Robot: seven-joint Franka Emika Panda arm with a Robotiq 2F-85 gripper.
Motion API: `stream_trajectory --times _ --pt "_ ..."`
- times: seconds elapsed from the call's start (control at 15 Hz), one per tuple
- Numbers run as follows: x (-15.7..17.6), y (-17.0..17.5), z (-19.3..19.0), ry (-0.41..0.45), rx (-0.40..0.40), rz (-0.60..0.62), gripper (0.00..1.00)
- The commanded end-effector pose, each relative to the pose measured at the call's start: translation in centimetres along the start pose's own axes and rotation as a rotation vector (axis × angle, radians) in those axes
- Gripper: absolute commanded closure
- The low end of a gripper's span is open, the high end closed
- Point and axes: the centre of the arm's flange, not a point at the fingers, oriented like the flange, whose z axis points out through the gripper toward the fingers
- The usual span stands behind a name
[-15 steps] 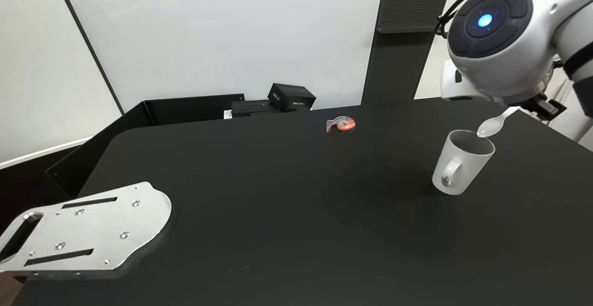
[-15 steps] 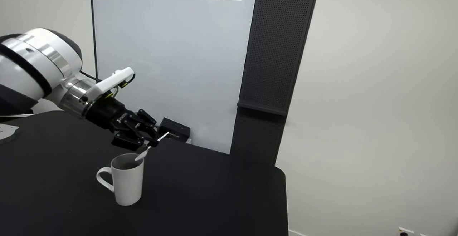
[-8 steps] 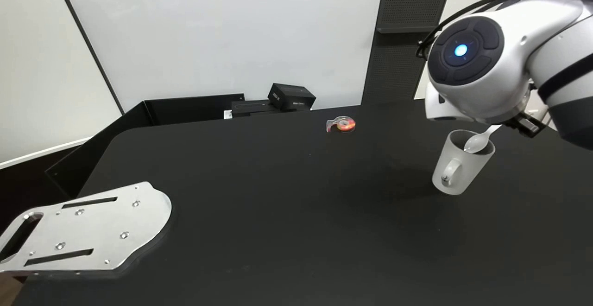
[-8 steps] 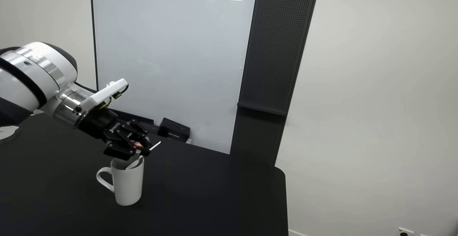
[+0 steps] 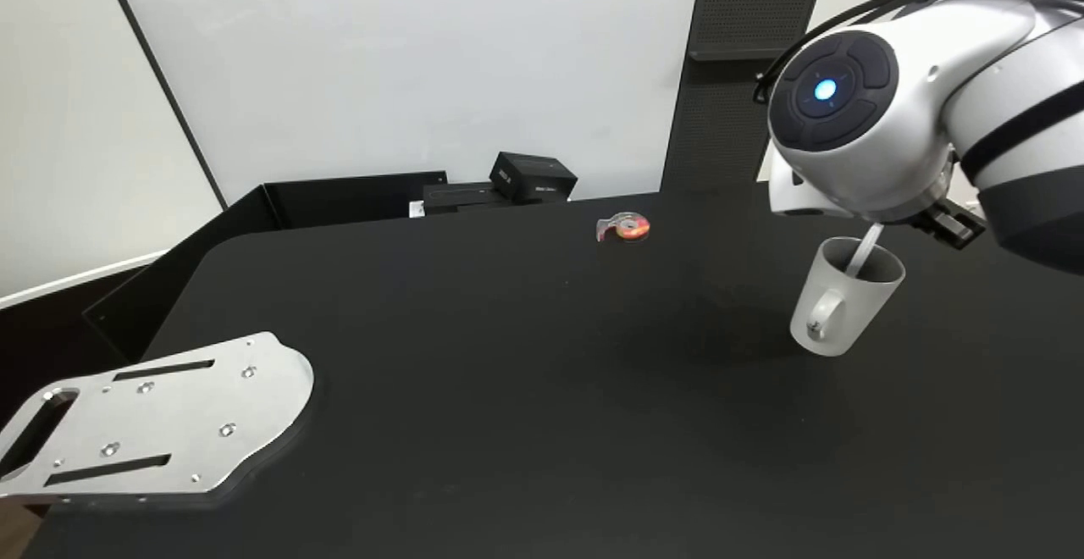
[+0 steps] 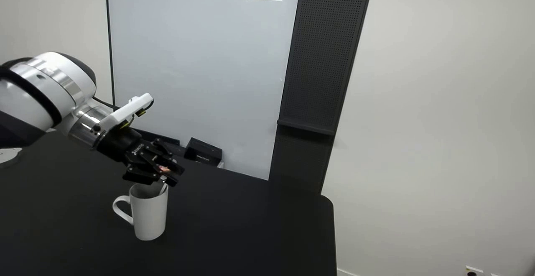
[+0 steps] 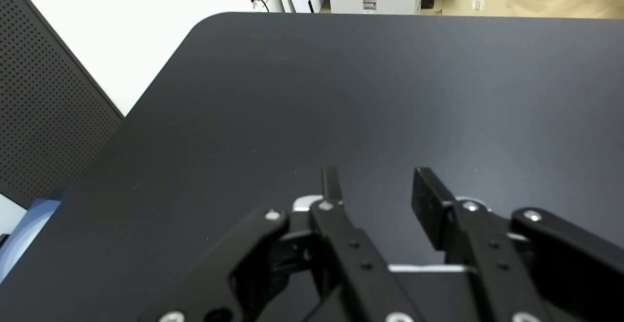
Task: Pick up the white spoon from the table and put it in the mug cup
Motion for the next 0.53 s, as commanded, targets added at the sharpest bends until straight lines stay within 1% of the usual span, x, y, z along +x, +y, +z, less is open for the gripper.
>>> stream_trajectory --times 0.0,0.2,0.27,0.47 --pt "-1.3 0.9 0.5 -0.001 0.014 0.058 0.27" --pt "-2.7 1.1 0.5 0.011 0.036 0.094 0.05" --pt "-3.3 1.2 0.4 0.027 0.052 0.113 0.01" --pt "-5.6 1.4 -0.1 0.113 0.158 0.24 0.0"
